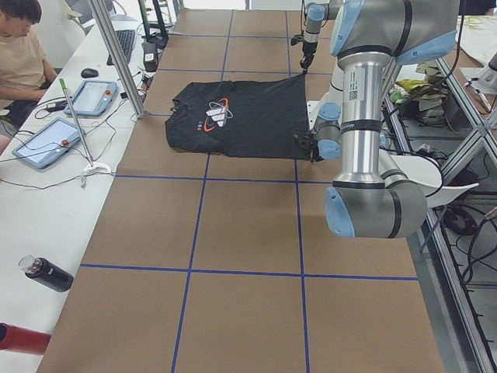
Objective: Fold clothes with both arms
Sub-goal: 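Grasp both hem corners nearest the robot with both grippers, then lift the hem with both grippers and fold it toward the collar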
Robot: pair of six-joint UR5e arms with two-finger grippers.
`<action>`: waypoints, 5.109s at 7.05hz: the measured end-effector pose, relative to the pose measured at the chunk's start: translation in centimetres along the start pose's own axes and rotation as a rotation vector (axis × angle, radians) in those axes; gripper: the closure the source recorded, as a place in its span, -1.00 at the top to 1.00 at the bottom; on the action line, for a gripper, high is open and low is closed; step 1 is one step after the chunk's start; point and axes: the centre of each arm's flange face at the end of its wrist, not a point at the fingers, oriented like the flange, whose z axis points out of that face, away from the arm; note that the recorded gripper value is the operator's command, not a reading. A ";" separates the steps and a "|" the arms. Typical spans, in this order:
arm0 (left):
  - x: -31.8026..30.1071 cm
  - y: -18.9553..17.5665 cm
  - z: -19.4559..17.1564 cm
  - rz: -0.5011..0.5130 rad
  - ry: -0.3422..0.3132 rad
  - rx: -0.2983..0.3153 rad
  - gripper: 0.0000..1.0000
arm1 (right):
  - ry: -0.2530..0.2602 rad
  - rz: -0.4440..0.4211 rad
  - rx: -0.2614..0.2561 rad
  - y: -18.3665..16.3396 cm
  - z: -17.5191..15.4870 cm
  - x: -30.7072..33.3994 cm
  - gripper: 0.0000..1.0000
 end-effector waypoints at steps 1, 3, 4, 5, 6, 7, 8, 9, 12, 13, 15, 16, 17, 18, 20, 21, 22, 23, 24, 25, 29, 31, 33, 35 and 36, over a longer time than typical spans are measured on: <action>0.1 0.1 0.0 0.000 0.003 -0.002 -0.16 | -0.001 0.000 0.000 0.0 0.0 0.0 -1.00; 0.2 0.1 -0.1 0.000 0.005 -0.003 -0.22 | -0.001 -0.001 -0.001 0.0 -0.1 0.0 -1.00; 0.2 0.1 -0.1 0.000 0.005 -0.003 -0.24 | -0.002 -0.001 -0.002 0.0 -0.2 0.0 -1.00; 0.2 0.1 0.0 0.000 0.004 -0.001 -0.31 | -0.002 -0.001 -0.001 0.0 -0.2 0.0 -1.00; 0.1 0.1 0.1 0.000 0.002 -0.001 -0.32 | -0.003 -0.001 -0.001 0.0 -0.2 -0.1 -1.00; 0.0 0.1 0.2 0.001 0.000 -0.001 -0.32 | -0.003 -0.001 -0.001 0.0 -0.2 -0.1 -1.00; 0.0 0.1 0.3 0.001 -0.001 -0.001 -0.58 | -0.002 -0.001 -0.001 0.0 -0.2 0.0 -1.00; 0.0 0.2 0.4 0.001 -0.002 -0.001 -0.98 | -0.002 -0.001 -0.001 0.0 -0.2 0.0 -1.00; 0.1 0.2 0.3 0.001 0.000 -0.003 -1.00 | 0.001 -0.001 0.000 0.0 -0.2 0.1 -1.00; 0.4 0.2 -0.1 -0.001 0.007 -0.007 -1.00 | 0.001 -0.001 0.000 0.0 -0.2 0.1 -1.00; 1.3 0.3 -2.8 -0.007 0.045 -0.030 -1.00 | 0.000 -0.001 0.000 0.0 -0.2 0.1 -1.00; 1.7 0.3 -4.9 -0.008 0.068 -0.044 -1.00 | -0.002 -0.001 -0.002 0.0 -0.4 0.0 -1.00; 2.0 0.3 -7.3 -0.009 0.091 -0.062 -1.00 | -0.009 0.000 -0.007 0.0 -1.1 -0.1 -1.00; 2.5 0.0 -10.2 -0.015 0.118 -0.080 -1.00 | -0.019 0.005 -0.011 -0.2 -1.8 -0.4 -1.00; 4.9 -3.2 -16.0 -0.026 0.170 -0.091 -1.00 | -0.051 0.033 -0.008 -1.4 -3.5 -1.5 -1.00; 5.9 -4.8 -18.0 -0.018 0.191 -0.093 -1.00 | -0.065 0.066 -0.005 -3.0 -4.5 -2.2 -1.00; 7.2 -6.1 -19.3 -0.001 0.221 -0.089 -1.00 | -0.071 0.123 -0.023 -5.7 -5.9 -3.3 -1.00; 8.9 -7.5 -19.7 0.029 0.249 -0.061 -1.00 | -0.076 0.182 -0.053 -8.6 -7.2 -4.5 -1.00; 11.5 -10.0 -19.1 0.065 0.264 -0.005 -1.00 | -0.087 0.222 -0.077 -12.2 -8.3 -6.3 -1.00; 14.6 -13.1 -18.2 0.088 0.266 0.050 -1.00 | -0.091 0.247 -0.085 -16.3 -9.1 -9.0 -1.00; 19.8 -26.1 -17.1 0.160 0.219 0.252 -1.00 | -0.004 0.274 0.035 -28.8 -13.8 -20.3 -1.00; 21.1 -29.7 -17.4 0.167 0.208 0.284 -1.00 | 0.028 0.255 0.080 -33.4 -13.7 -21.9 -1.00; 24.4 -32.8 -16.2 0.152 0.200 0.308 -1.00 | 0.065 0.246 0.099 -37.0 -11.7 -25.5 -1.00; 26.0 -37.3 -13.2 0.142 0.215 0.334 -1.00 | 0.088 0.227 0.112 -40.3 -8.7 -29.1 -1.00; 26.4 -39.1 -11.7 0.141 0.224 0.341 -1.00 | 0.083 0.216 0.130 -42.4 -6.6 -30.3 -1.00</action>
